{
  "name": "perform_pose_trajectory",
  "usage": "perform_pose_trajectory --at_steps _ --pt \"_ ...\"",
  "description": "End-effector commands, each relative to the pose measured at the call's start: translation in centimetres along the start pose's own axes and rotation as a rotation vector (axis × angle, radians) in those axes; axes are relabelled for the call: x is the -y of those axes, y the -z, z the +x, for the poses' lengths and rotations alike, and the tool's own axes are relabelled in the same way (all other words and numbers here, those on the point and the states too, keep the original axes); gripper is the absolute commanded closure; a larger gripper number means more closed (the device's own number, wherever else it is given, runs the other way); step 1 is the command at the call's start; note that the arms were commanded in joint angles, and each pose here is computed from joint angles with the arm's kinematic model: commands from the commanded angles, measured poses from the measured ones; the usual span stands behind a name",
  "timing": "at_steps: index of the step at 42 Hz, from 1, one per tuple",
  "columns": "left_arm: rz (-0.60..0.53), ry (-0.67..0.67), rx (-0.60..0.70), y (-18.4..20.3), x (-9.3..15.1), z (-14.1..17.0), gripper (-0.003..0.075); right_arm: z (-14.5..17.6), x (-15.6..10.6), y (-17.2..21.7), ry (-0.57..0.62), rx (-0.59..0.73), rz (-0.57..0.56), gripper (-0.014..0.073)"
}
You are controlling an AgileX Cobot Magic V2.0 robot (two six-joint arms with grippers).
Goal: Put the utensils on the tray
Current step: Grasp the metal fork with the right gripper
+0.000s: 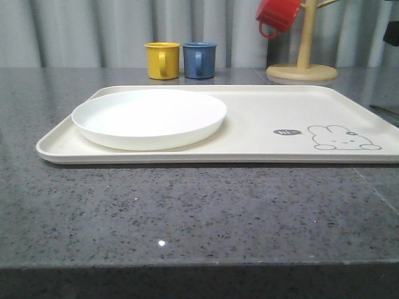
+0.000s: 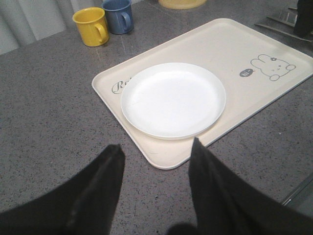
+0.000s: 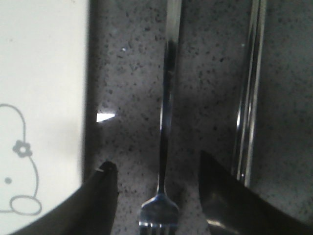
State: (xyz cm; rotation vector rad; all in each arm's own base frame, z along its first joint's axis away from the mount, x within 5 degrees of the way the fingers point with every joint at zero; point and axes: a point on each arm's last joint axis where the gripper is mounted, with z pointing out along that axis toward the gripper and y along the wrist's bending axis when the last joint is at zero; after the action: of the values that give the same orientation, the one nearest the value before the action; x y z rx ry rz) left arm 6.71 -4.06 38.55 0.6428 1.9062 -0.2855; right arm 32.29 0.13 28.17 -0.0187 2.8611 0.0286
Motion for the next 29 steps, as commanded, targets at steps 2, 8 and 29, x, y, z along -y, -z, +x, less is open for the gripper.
perform_pose_trajectory --at_steps 2,8,29 --pt "0.001 0.007 0.098 0.4 -0.1 -1.3 0.0409 -1.3 0.3 0.9 -0.001 0.075 0.005 0.0186" --pt "0.001 0.007 0.098 0.4 -0.1 -1.3 0.0409 -1.9 0.3 -0.1 -0.002 0.052 0.005 0.0186" --pt "0.001 0.007 0.098 0.4 -0.1 -1.3 0.0409 -2.1 0.3 -0.8 -0.002 0.028 0.004 0.0424"
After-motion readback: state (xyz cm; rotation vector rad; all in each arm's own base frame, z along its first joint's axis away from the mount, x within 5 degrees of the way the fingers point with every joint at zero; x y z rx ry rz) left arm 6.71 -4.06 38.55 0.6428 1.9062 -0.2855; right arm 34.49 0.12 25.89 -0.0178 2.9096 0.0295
